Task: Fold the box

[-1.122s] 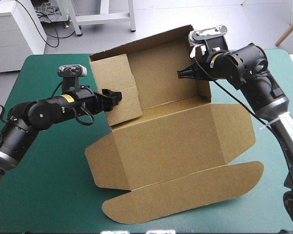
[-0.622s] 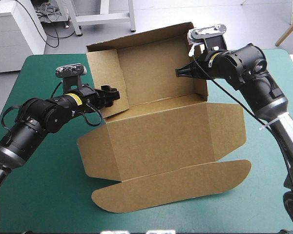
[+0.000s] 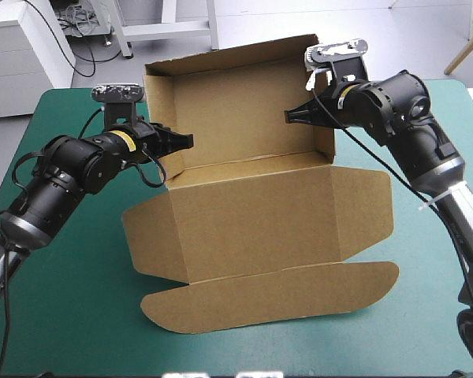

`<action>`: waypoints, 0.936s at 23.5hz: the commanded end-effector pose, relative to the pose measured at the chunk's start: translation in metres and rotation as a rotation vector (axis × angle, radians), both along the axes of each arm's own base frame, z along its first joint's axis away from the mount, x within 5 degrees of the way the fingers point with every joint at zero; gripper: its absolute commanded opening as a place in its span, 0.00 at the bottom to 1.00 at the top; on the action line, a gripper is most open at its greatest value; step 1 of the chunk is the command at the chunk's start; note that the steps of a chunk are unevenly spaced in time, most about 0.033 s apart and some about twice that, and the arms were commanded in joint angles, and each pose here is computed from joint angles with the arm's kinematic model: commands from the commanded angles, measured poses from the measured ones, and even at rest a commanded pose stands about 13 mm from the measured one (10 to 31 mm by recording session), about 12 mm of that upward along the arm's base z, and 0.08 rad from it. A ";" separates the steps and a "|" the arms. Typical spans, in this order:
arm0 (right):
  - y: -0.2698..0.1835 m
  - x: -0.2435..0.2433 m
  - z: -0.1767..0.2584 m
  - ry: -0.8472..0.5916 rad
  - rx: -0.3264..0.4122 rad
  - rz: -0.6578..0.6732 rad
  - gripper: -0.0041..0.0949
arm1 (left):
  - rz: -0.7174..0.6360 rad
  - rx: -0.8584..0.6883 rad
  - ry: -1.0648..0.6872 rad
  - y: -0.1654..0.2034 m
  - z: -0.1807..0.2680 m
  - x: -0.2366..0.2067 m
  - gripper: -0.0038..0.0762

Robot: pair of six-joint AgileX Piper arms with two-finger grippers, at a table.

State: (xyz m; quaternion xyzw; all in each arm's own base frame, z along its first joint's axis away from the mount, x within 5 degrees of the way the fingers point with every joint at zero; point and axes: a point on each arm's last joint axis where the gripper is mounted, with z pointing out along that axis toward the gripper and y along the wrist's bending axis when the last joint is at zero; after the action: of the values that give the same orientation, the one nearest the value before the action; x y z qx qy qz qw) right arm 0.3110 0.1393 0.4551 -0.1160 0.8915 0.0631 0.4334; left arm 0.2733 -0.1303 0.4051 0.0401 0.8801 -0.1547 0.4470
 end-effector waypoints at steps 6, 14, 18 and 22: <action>-0.005 -0.013 0.016 -0.014 0.040 -0.009 0.03 | -0.032 0.116 -0.016 -0.016 0.038 0.001 0.04; 0.013 0.024 -0.049 0.269 -0.071 -0.023 0.03 | -0.014 0.304 0.221 -0.040 -0.003 0.051 0.04; 0.019 0.043 -0.088 0.405 -0.051 -0.005 0.03 | -0.011 0.386 0.381 -0.051 -0.049 0.072 0.04; 0.011 0.051 -0.118 0.495 -0.082 -0.016 0.03 | 0.003 0.341 0.473 -0.050 -0.071 0.085 0.04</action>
State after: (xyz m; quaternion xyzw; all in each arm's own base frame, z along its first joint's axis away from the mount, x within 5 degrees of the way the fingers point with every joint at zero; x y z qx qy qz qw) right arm 0.3690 0.1527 0.3157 -0.0831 0.9819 0.0368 0.1662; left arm 0.3576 -0.1845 0.3113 0.0741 0.9816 0.0109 0.1756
